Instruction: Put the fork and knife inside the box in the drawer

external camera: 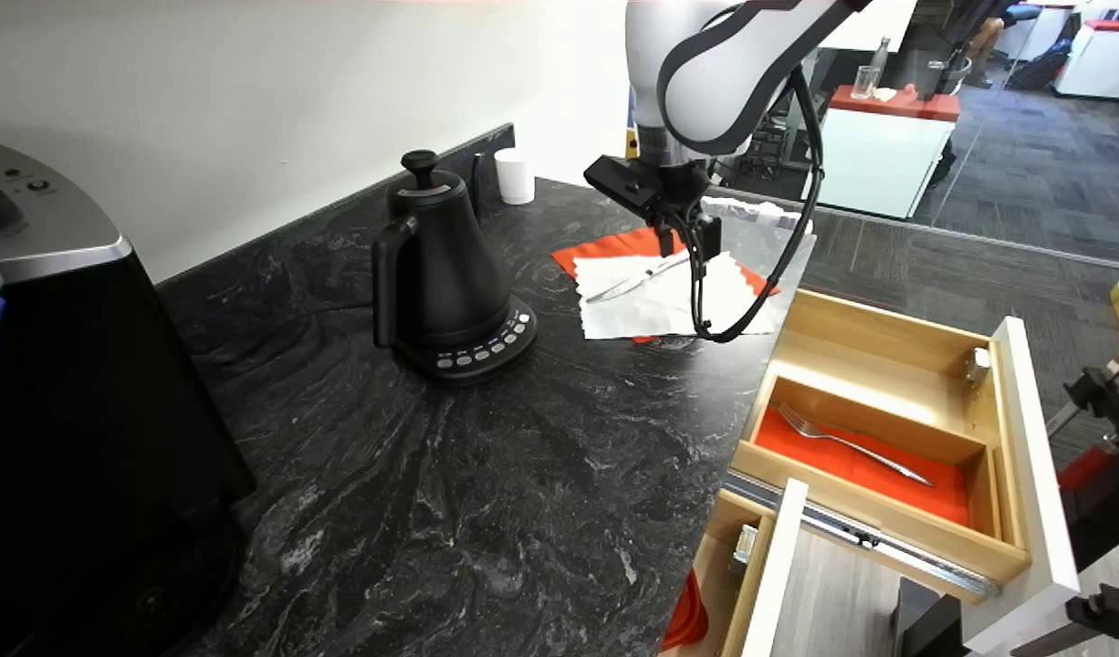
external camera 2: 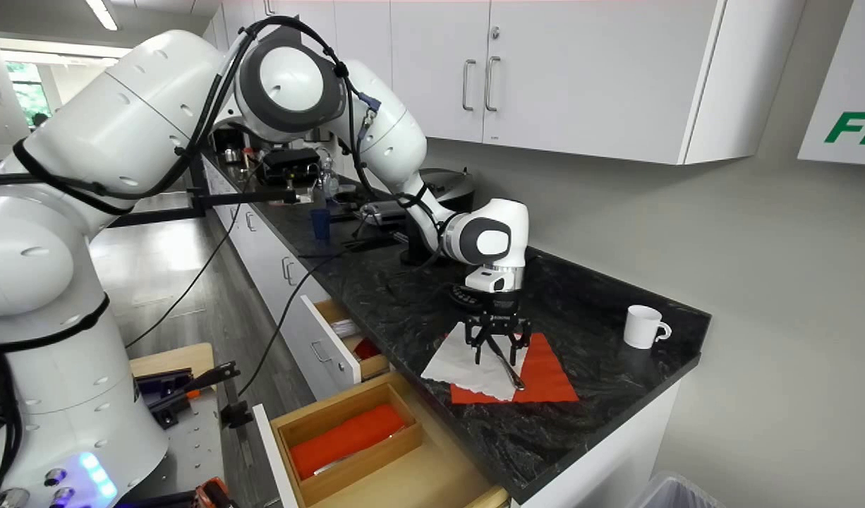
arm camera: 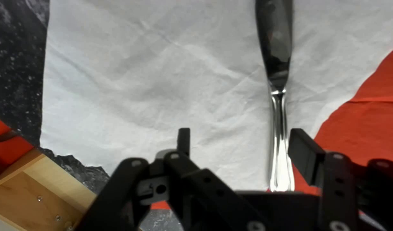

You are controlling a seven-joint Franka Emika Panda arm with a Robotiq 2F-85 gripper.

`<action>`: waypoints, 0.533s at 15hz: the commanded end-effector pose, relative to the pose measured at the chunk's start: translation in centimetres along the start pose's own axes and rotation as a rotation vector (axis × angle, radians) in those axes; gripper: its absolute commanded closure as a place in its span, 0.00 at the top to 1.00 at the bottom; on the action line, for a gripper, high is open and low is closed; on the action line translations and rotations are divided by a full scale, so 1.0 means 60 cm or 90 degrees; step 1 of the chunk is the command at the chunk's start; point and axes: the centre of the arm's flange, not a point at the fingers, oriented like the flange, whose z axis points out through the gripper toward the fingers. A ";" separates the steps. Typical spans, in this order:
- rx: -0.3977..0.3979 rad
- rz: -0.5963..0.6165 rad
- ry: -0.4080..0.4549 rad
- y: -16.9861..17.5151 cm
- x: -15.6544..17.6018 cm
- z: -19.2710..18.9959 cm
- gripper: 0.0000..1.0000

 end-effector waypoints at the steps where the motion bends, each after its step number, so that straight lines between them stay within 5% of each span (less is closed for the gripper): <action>1: -0.004 0.012 0.001 0.017 0.012 -0.019 0.49; 8: -0.004 0.012 -0.002 0.020 0.012 -0.020 0.04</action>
